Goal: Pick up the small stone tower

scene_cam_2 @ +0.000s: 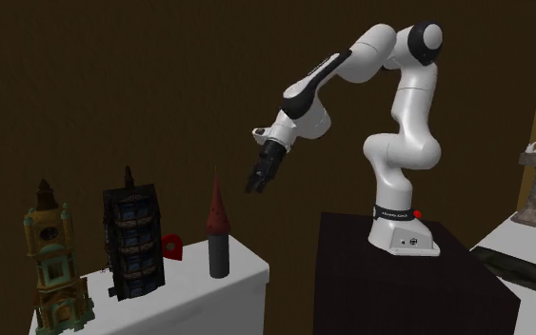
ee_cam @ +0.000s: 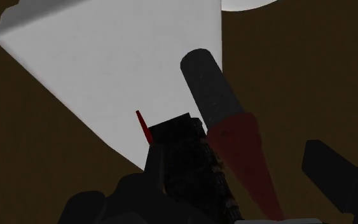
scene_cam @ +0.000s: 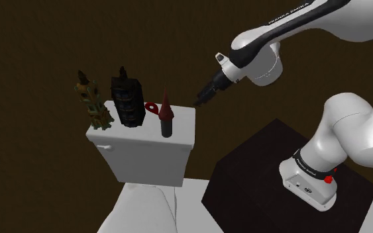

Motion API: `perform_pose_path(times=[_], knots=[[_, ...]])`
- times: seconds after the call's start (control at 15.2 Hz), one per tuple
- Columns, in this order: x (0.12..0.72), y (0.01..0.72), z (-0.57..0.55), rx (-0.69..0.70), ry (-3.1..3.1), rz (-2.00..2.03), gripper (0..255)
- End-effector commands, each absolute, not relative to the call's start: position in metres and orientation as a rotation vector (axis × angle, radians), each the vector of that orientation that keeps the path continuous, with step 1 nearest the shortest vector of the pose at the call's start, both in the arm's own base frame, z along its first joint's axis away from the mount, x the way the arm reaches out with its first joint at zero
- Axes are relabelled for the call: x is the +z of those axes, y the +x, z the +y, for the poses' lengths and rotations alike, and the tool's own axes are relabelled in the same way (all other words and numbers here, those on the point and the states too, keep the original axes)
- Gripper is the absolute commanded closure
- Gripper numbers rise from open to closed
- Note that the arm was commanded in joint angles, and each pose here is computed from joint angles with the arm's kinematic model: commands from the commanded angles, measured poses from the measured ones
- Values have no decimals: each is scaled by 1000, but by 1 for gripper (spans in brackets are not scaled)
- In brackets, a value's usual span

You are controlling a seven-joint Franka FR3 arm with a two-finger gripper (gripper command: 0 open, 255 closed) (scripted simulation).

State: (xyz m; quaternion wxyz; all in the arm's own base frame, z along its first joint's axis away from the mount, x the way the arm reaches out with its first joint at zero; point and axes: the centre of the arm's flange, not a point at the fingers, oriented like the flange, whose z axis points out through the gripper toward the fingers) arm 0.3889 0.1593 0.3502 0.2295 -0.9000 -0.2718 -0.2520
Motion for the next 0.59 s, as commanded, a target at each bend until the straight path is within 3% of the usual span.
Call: perform_pose_path(times=[0.0, 0.53], knots=[[339, 399, 175, -760, -2420, -779, 0], [307, 440, 246, -982, -2171, -887, 0]])
